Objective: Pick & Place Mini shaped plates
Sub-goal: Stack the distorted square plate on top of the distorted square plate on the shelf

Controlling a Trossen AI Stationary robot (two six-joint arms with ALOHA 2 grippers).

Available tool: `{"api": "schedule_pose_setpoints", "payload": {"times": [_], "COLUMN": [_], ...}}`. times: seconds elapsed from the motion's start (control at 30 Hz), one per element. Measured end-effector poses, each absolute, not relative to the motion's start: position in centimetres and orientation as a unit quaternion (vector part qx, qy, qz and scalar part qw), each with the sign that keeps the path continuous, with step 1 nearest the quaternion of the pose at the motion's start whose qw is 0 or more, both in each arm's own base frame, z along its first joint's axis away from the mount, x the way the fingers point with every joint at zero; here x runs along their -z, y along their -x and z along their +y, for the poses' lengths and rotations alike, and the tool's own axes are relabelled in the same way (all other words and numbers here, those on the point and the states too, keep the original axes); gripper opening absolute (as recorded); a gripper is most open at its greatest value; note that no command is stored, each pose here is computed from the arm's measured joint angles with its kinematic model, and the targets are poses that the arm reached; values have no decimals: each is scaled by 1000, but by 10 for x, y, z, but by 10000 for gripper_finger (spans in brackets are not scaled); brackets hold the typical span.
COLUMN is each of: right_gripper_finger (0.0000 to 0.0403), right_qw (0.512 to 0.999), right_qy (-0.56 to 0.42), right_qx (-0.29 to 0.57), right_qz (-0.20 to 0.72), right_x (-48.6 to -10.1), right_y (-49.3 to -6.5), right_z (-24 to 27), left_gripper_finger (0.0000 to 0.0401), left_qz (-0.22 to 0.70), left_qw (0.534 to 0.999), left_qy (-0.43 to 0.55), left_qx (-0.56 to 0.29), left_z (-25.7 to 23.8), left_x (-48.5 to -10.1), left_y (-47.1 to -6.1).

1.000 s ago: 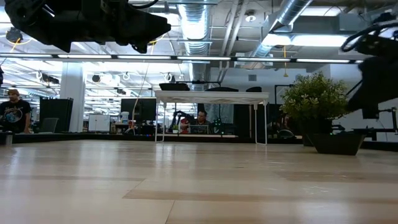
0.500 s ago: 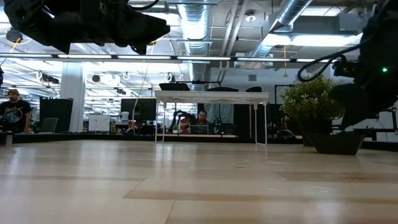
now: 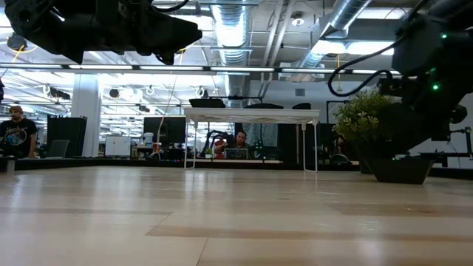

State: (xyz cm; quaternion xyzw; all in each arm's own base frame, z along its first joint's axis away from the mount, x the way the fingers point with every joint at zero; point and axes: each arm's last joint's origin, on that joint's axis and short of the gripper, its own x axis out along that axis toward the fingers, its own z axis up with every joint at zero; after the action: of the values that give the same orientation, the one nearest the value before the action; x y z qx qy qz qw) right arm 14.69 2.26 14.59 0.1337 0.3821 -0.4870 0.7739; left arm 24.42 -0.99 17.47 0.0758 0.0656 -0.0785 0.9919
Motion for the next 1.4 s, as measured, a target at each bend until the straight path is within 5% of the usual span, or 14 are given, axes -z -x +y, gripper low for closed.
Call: {"api": "schedule_pose_setpoints", "payload": {"times": [0.47, 1.4], "right_gripper_finger": [108, 108], "right_qw": [754, 899], "right_qy": [-174, -138], "right_qx": [453, 236], "right_qz": [442, 343], "right_x": [-136, -151], "right_y": [-154, -207], "right_z": [25, 42], "left_gripper_finger": [110, 110], "left_qz": [66, 65], "left_qw": [992, 992], "left_qy": [-76, -76], "left_qx": [78, 78], "left_z": [-10, -10], "left_x": [-175, -175], "left_y": [-244, -244]}}
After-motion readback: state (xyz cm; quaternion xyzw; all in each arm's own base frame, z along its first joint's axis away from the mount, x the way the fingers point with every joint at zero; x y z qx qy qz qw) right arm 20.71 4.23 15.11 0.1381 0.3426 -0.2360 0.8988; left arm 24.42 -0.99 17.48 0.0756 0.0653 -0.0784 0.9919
